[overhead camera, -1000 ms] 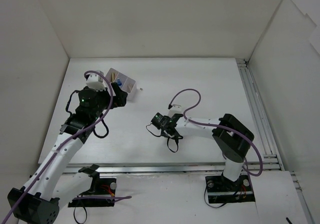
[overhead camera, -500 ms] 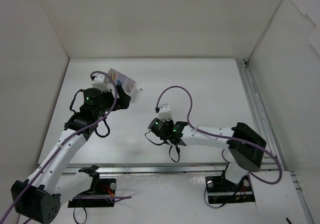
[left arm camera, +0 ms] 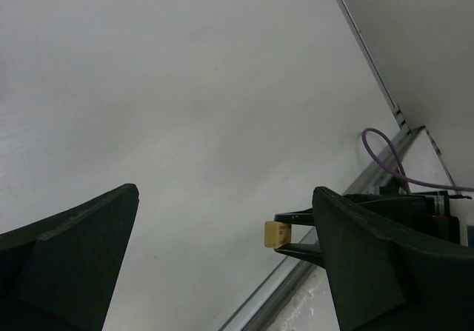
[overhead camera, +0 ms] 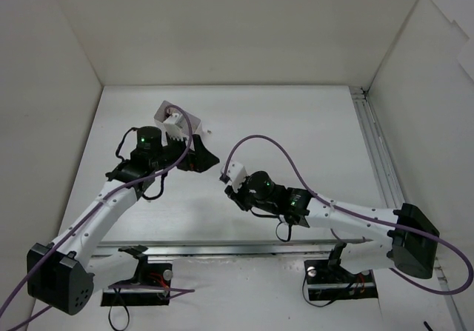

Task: Sort the stationery into containers
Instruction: Pick up the stationery from the center of the board.

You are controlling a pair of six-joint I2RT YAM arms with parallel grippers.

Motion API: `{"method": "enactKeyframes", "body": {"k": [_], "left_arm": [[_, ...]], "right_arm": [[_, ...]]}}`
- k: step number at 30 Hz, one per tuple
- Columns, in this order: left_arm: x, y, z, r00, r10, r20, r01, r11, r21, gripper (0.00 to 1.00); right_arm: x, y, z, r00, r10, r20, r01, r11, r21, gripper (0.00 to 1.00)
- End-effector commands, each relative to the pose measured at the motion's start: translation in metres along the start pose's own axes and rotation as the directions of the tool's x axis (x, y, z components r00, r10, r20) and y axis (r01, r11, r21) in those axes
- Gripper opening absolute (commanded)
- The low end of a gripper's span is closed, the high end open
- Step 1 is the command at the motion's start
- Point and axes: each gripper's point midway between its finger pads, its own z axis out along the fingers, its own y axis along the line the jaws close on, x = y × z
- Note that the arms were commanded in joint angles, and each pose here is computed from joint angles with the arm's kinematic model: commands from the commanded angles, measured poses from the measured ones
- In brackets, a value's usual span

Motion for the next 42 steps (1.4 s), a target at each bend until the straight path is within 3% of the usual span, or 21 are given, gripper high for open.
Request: {"method": "enactKeyframes", "body": {"k": [1, 11, 18, 29, 32, 35, 42], "left_arm": [[-0.005, -0.037, -0.002, 0.999, 0.038, -0.006, -0.036, 0.983, 0.180, 0.99], [0.042, -0.055, -0.002, 0.990, 0.027, -0.135, 0.019, 0.946, 0.323, 0.97], [0.036, -0.061, 0.018, 0.989, 0.048, -0.137, -0.001, 0.945, 0.326, 0.98], [0.037, -0.050, 0.035, 0.989, 0.001, -0.151, 0.040, 0.962, 0.269, 0.81], [0.037, -0.051, 0.036, 0.988, 0.001, -0.154, 0.042, 0.960, 0.277, 0.69], [0.043, -0.058, 0.038, 0.985, 0.010, -0.171, 0.041, 0.954, 0.296, 0.49], [0.047, -0.065, 0.045, 0.981, 0.015, -0.193, 0.051, 0.943, 0.329, 0.19]], "right_arm": [[-0.050, -0.006, -0.005, 0.982, -0.119, 0.149, 0.121, 0.993, -0.007, 0.00], [-0.068, -0.031, -0.022, 0.966, -0.123, 0.226, 0.133, 0.991, -0.029, 0.00], [-0.076, -0.013, -0.022, 0.957, -0.118, 0.264, 0.160, 0.977, -0.144, 0.00], [-0.079, -0.013, -0.026, 0.954, -0.134, 0.270, 0.180, 0.972, -0.154, 0.01], [-0.080, -0.013, -0.027, 0.953, -0.129, 0.274, 0.174, 0.974, -0.146, 0.01], [-0.083, -0.021, -0.027, 0.952, -0.118, 0.283, 0.151, 0.984, -0.098, 0.01], [-0.093, -0.039, -0.022, 0.950, -0.112, 0.292, 0.118, 0.993, -0.006, 0.02]]}}
